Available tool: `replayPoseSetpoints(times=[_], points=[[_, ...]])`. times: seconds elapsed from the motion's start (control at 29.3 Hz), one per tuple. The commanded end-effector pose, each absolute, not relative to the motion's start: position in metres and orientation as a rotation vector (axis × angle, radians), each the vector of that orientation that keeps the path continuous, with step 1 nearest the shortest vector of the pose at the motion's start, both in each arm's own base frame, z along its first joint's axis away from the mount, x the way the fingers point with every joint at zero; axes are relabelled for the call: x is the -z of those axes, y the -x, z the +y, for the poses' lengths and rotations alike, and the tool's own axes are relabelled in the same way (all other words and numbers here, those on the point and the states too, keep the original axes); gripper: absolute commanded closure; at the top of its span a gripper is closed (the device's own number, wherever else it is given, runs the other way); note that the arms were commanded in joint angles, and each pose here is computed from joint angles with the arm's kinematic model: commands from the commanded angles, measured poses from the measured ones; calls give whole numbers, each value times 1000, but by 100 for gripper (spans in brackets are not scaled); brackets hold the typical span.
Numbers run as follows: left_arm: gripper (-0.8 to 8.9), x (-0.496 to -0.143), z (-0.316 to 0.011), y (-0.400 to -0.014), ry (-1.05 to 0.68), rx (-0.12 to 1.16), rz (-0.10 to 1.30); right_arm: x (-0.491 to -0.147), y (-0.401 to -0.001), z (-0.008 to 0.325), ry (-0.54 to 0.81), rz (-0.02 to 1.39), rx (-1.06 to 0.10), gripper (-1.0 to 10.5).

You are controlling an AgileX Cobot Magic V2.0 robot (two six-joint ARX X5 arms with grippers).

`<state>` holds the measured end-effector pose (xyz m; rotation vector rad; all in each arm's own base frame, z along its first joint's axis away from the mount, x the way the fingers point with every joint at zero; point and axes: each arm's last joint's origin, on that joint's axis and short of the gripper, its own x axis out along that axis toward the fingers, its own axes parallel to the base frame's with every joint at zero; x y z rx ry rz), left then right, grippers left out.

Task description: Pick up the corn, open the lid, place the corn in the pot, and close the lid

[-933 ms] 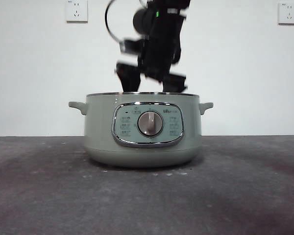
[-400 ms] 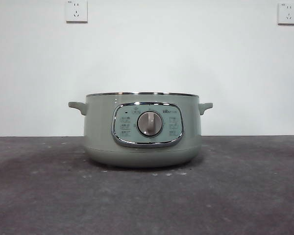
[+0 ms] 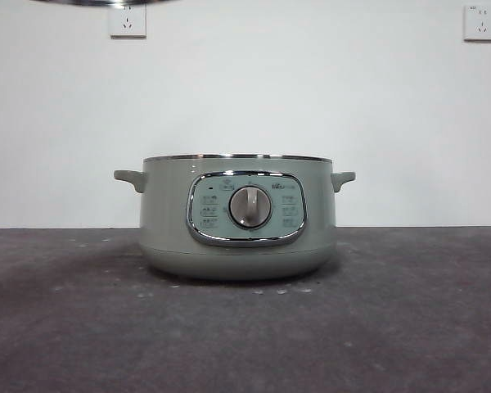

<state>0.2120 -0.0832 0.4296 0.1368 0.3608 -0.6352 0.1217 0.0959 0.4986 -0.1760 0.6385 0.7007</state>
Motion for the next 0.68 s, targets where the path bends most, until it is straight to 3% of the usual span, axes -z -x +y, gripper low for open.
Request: replayPoseSetpoints(times=[0.03,0.38,0.68], points=[[822,-429,-98,-226,-148,678,311,-469,-99,78,157,731,-672,479],[822,-381,-158,-294,-167,739,318,-381,-36,29,48,824,-556,478],[822,-338,-188,-343,-188,712,379,-350,-29,23,23,877,-528,479]])
